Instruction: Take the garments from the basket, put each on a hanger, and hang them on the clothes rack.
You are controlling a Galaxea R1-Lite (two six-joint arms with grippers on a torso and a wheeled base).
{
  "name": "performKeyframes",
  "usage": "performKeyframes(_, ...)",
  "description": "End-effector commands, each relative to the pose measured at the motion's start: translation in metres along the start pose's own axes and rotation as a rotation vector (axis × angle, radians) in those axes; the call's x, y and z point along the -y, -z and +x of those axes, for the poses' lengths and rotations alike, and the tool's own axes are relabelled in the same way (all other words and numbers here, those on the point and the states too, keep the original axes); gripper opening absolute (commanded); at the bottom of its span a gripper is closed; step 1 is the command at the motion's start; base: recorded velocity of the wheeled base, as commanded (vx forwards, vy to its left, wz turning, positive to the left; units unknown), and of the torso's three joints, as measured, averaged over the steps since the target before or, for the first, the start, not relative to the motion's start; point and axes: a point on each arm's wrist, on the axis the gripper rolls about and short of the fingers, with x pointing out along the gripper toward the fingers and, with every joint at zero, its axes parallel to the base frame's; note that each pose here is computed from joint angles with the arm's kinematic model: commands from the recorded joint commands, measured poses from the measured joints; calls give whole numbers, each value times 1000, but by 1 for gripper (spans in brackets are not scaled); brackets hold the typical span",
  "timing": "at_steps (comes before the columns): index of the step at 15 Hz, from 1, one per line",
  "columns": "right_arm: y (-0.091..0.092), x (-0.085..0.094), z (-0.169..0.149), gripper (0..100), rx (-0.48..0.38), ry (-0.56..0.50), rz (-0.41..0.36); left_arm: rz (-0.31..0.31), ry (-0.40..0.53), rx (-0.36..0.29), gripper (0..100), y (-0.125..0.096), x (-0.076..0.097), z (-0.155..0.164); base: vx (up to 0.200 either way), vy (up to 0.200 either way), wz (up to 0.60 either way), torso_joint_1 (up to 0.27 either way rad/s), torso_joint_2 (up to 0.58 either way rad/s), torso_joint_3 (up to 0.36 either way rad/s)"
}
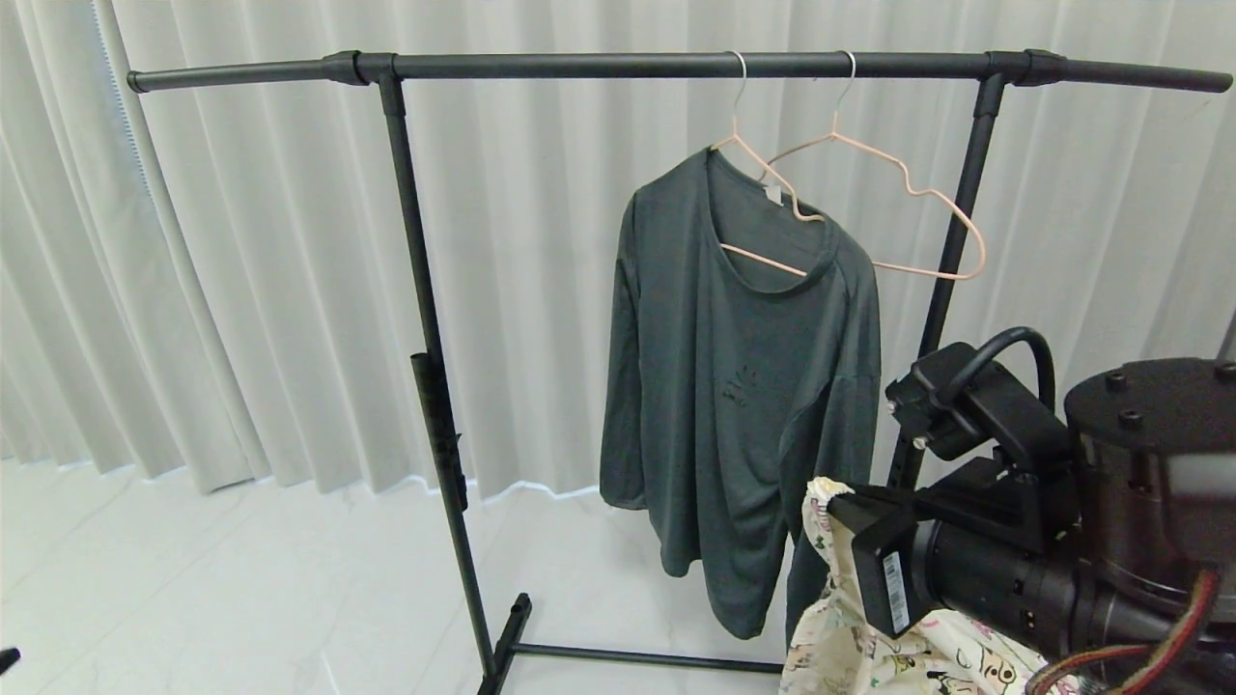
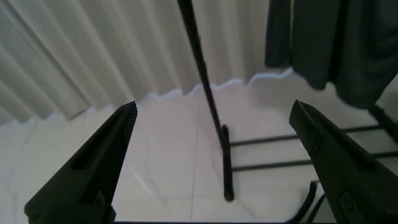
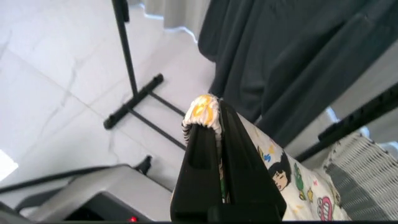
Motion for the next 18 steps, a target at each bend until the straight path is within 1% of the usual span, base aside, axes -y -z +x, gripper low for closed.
performKeyframes(1,-7,-5,5,0,17,-7,6,9,163,76,100,-64,-8,15,0,0,0,0,0,0)
performKeyframes(2,-12,-7,6,0,32,-16,11,17,251,96,100,-79,-7,22,0,0,0,0,0,0)
performKeyframes(3,-12,-7,6,0,32,-16,11,17,251,96,100,-79,-7,22,0,0,0,0,0,0)
performKeyframes(4,-24,-11,7,0,64,-42,26,30,384,104,100,-103,1,36,0,0,0,0,0,0)
performKeyframes(5,-30,-13,8,0,78,-59,33,40,434,98,100,-111,7,44,0,0,0,0,0,0)
performKeyframes(6,-38,-15,9,0,110,-77,45,42,495,85,100,-123,16,55,0,0,0,0,0,0)
performKeyframes(7,-44,-17,10,0,131,-86,53,37,544,79,100,-132,24,62,0,0,0,0,0,0)
performKeyframes(8,-48,-19,11,0,146,-95,58,4,590,72,100,-143,32,68,0,0,0,0,0,0)
performKeyframes(9,-52,-23,10,0,166,-112,63,-32,617,53,100,-149,40,73,0,0,0,0,0,0)
performKeyframes(11,-59,-32,6,0,202,-172,70,-107,615,12,100,-153,57,80,0,0,0,0,0,0)
performKeyframes(13,-63,-44,0,0,227,-236,69,-189,651,-24,100,-155,77,75,0,0,0,0,0,0)
performKeyframes(14,-64,-51,-3,0,231,-261,65,-217,653,-55,100,-152,87,72,0,0,0,0,0,0)
performKeyframes(15,-66,-57,-6,0,239,-282,64,-231,613,-92,100,-146,94,74,0,0,0,0,0,0)
performKeyframes(16,-68,-61,-8,0,247,-301,63,-233,584,-113,100,-142,98,77,0,0,0,0,0,0)
performKeyframes(17,-70,-68,-13,0,257,-336,62,-225,589,-124,100,-140,105,74,0,0,0,0,0,0)
performKeyframes(18,-72,-72,-17,0,264,-354,60,-219,653,-119,100,-141,111,64,0,0,0,0,0,0)
